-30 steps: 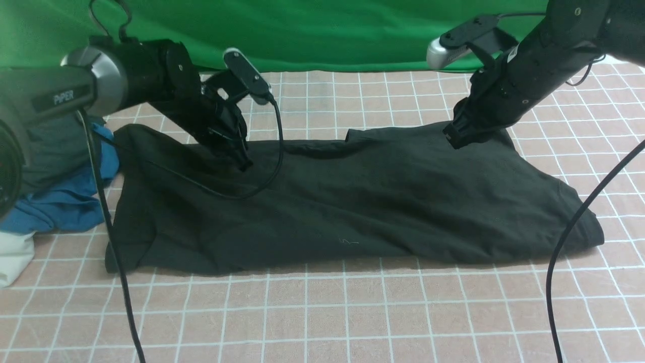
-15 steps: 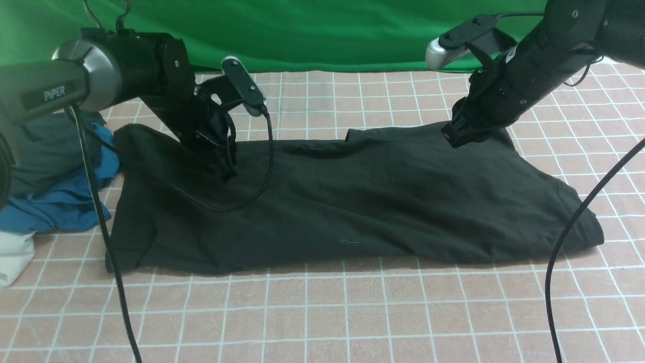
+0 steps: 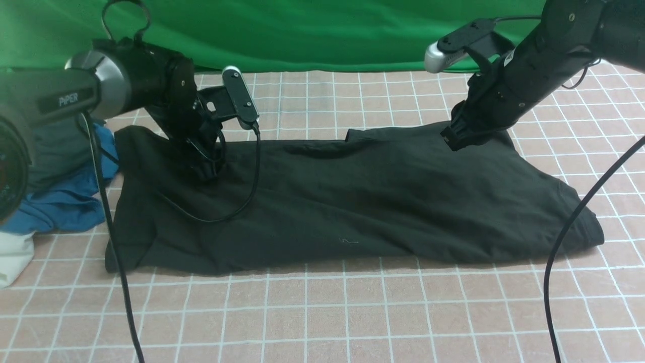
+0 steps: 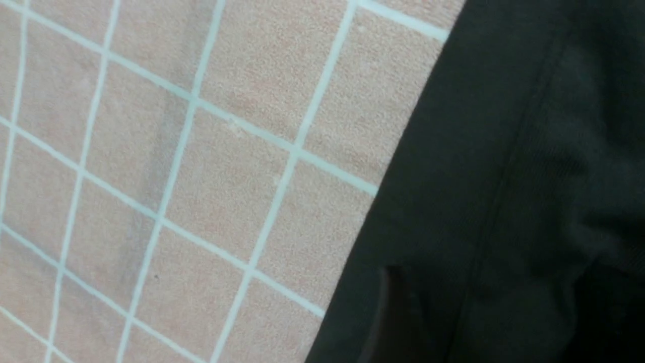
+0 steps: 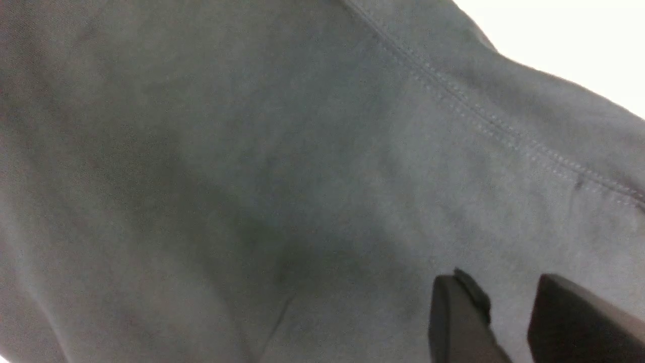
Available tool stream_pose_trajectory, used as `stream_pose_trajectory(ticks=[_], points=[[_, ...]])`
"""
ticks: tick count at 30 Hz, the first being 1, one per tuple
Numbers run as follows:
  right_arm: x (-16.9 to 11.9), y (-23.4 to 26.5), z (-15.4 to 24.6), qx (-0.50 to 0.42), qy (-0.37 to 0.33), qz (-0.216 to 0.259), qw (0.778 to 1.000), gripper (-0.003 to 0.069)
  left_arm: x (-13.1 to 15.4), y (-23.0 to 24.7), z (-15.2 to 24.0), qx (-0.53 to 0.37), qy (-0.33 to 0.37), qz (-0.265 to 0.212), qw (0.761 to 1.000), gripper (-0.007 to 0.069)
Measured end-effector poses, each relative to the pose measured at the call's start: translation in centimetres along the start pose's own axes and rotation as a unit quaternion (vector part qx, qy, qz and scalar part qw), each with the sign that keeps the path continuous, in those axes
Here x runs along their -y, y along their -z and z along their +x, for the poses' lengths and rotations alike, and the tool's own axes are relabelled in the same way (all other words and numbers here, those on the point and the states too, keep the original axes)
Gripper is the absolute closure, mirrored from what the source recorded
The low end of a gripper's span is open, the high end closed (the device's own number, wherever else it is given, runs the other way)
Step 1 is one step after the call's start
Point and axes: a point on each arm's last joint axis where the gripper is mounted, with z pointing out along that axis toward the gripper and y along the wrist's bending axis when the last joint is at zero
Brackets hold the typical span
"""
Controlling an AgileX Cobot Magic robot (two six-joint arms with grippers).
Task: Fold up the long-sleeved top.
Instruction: Use the right arm to clamp the right edge of the fabric
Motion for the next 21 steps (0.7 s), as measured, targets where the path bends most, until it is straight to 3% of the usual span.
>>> stream_pose_trajectory(ticks=[5, 8, 16, 21], points=[[0.0, 0.0, 0.0, -0.002, 0.0, -0.001, 1.0, 0.0424, 0.1, -0.1, 0.0, 0.001, 0.006, -0.001, 1.0, 0.0522], [0.0, 0.0, 0.0, -0.002, 0.001, -0.001, 1.0, 0.0424, 0.1, -0.2, 0.0, 0.001, 0.006, 0.0, 1.0, 0.0599], [0.0, 0.0, 0.1, -0.003, 0.001, -0.001, 1.0, 0.0424, -0.3, 0.6, -0.1, 0.007, 0.006, -0.011, 1.0, 0.0607], [0.0, 0.0, 0.0, 0.002, 0.002, 0.001, 1.0, 0.0424, -1.4, 2.6, -0.6, 0.039, 0.008, -0.056, 0.998, 0.0607]])
